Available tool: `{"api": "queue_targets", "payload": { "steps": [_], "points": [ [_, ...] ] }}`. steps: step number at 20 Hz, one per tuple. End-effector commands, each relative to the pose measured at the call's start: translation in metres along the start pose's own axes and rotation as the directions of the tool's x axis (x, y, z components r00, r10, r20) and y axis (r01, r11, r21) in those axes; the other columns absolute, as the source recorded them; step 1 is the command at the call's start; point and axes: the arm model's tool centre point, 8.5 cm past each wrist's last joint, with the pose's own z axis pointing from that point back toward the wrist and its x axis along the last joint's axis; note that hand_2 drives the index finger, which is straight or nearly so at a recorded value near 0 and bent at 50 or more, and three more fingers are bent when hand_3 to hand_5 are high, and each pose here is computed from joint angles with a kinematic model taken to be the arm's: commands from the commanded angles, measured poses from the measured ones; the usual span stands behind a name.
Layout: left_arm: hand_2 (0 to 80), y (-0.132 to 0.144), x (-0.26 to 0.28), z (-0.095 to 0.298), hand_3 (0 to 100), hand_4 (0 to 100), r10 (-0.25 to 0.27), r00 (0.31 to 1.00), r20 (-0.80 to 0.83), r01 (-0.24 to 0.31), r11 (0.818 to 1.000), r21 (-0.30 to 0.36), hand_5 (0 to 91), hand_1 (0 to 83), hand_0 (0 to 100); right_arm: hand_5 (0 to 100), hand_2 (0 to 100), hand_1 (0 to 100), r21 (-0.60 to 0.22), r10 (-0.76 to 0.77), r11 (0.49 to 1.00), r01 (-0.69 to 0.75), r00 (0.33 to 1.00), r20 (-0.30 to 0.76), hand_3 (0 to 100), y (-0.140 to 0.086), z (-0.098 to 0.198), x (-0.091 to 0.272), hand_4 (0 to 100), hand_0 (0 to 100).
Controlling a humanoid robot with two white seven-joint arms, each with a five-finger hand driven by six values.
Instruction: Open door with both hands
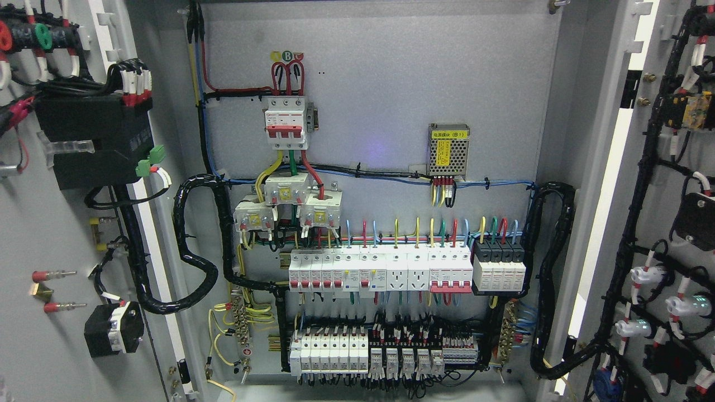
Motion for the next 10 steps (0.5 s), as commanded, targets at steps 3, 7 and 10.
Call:
{"api": "queue_targets", "payload": {
  "steps": [3, 7, 10],
  "points": [
    [0.0, 0.000, 0.003, -0.001, 0, 3, -0.009, 1.000, 0.013, 0.009, 1.000, 0.002, 0.0, 0.0, 0, 0, 0, 0, 0.031, 0.013, 0.999, -0.013, 1.000, -0.007, 0, 0.011, -0.010, -0.002, 0, 11],
    [0.0, 0.001, 0.023, -0.002, 0, 3, -0.053, 0.994, 0.094, 0.052, 0.999, 0.011, 0.0, 0.0, 0, 0, 0, 0, 0.030, 0.014, 0.999, -0.013, 1.000, -0.008, 0, 0.011, -0.010, -0.002, 0, 11],
    [0.0, -0.001, 0.033, -0.002, 0, 3, -0.088, 0.986, 0.142, 0.087, 0.996, 0.014, 0.0, 0.0, 0, 0, 0, 0, 0.031, 0.015, 0.999, -0.015, 1.000, -0.007, 0, 0.011, -0.011, -0.001, 0, 11]
  ]
}}
